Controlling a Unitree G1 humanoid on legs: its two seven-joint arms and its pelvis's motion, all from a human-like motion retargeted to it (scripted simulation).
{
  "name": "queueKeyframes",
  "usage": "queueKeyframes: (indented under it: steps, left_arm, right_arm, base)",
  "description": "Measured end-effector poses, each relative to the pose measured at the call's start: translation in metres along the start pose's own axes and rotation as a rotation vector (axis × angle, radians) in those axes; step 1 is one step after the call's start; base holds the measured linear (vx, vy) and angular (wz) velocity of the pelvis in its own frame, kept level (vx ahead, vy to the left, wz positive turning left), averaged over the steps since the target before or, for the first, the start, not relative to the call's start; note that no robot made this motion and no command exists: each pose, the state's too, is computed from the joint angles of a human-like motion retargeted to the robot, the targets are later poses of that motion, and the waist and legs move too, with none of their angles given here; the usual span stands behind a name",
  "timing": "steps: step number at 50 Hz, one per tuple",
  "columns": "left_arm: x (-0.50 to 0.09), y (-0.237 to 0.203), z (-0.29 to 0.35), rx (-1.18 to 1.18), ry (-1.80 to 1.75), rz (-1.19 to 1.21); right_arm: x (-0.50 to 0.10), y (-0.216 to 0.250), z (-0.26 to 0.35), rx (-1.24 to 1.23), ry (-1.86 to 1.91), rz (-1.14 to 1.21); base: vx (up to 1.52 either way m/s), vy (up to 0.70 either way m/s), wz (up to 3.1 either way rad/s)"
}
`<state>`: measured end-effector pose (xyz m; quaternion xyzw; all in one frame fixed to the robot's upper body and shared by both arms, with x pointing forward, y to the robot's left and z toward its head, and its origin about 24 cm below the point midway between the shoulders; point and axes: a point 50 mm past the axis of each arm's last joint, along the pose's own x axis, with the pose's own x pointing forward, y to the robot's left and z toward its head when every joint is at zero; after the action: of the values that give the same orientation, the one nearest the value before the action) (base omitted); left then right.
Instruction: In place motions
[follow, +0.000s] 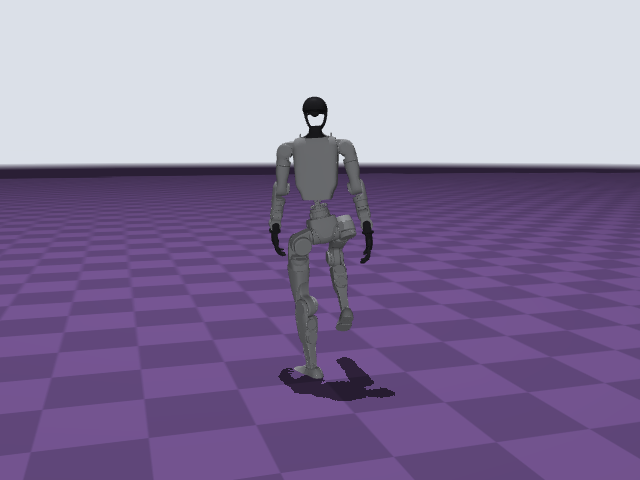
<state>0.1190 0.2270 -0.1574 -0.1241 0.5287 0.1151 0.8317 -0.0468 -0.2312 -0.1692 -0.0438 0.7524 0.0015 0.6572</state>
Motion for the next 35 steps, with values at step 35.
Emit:
queueKeyframes:
  steps: [35]
  left_arm:
    - [-0.036, 0.011, -0.130, -0.028, 0.406, 0.029]
  right_arm:
    - [-0.011, 0.015, 0.103, -0.134, -0.347, 0.003]
  base:
    - [0.02, -0.02, -0.20]
